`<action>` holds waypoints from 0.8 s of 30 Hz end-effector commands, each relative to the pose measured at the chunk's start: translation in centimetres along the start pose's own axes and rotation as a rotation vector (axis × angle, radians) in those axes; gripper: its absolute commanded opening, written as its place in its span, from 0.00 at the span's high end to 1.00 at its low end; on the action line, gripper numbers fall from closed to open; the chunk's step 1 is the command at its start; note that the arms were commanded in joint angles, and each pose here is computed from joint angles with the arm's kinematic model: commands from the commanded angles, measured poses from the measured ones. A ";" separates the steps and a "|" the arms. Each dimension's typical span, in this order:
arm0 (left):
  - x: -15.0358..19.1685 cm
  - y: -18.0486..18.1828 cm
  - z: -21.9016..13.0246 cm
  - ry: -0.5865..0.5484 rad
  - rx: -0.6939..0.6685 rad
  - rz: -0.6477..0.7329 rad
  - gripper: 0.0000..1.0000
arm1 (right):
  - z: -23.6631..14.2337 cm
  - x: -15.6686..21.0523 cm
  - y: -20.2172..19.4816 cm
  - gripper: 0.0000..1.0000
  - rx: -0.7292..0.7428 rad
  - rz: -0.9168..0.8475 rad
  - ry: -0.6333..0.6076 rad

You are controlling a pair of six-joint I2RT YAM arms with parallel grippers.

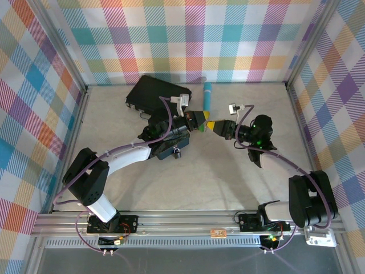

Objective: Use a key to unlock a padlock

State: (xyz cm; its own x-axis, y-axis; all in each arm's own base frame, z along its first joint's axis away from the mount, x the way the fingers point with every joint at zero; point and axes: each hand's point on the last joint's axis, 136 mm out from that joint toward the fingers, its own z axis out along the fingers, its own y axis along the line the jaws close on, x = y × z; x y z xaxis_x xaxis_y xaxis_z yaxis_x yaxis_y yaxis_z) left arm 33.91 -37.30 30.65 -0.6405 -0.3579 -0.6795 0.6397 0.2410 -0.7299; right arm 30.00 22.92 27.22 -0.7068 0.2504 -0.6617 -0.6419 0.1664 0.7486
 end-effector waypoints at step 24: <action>0.3 0.0 -1.4 0.052 -0.002 -0.027 0.41 | 0.2 0.8 0.1 1.00 0.042 -0.048 0.100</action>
State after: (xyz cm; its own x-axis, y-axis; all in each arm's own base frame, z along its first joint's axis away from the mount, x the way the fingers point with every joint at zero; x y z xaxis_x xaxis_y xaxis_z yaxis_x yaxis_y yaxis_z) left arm 33.26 -35.60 29.79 -0.6782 -0.3510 -0.6457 0.5937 0.2561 -0.7628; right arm 30.12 23.04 25.44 -0.7339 0.1789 -0.6553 -0.6153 0.2336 0.7529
